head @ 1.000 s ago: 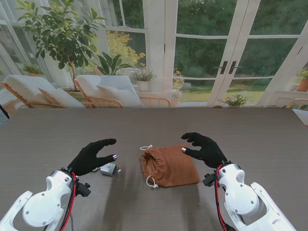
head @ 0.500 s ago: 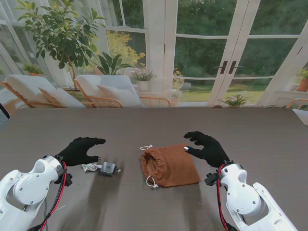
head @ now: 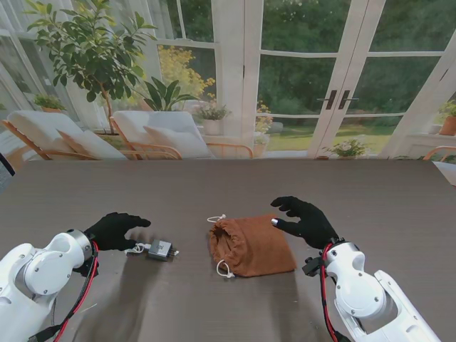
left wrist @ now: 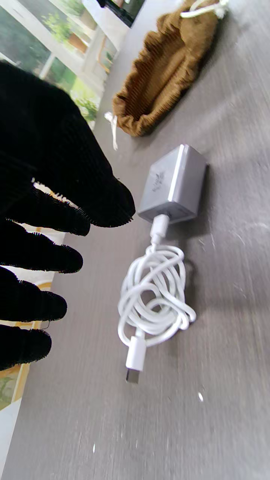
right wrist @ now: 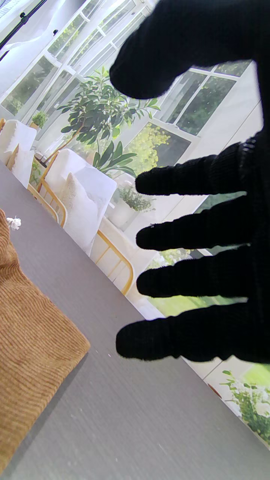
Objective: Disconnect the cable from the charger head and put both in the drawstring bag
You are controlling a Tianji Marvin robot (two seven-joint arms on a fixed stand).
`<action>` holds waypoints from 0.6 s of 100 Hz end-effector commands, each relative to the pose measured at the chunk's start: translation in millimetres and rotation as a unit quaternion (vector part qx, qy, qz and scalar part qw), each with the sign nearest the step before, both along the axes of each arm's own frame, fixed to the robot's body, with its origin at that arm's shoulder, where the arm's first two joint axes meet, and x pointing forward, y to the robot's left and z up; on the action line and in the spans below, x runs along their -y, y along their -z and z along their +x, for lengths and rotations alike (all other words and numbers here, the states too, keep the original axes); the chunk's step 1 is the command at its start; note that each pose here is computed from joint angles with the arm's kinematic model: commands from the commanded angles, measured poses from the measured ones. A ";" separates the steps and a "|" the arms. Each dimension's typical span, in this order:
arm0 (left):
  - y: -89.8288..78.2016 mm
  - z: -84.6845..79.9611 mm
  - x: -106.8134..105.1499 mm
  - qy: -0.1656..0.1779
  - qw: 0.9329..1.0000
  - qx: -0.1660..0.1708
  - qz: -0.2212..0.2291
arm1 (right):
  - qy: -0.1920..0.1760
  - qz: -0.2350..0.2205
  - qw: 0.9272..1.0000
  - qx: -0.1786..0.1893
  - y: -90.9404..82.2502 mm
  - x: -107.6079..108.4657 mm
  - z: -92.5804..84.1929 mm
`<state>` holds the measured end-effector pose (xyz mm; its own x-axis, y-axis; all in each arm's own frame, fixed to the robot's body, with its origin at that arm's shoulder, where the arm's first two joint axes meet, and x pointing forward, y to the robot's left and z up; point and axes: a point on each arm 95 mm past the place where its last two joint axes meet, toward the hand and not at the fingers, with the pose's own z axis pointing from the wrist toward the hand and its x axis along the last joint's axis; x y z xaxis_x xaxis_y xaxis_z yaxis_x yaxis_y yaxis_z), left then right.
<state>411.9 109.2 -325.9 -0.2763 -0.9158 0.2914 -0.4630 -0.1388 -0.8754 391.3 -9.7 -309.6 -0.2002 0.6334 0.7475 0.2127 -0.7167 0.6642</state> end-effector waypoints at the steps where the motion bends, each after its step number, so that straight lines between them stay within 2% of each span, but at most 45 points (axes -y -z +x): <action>1: 6.1 -0.6 -1.4 0.002 1.000 -0.016 0.004 | -0.008 0.000 1.000 -0.007 2.3 -3.1 -2.8; 60: 24.2 4.5 -1.7 0.006 0.998 -0.059 0.036 | -0.008 0.004 1.000 -0.010 3.8 -3.3 -2.7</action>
<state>417.9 109.3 -345.5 -0.2648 -0.9300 0.2549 -0.5383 -0.0767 -0.8392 391.2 -9.7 -310.4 -0.1964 0.6269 0.7540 0.2173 -0.7220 0.6569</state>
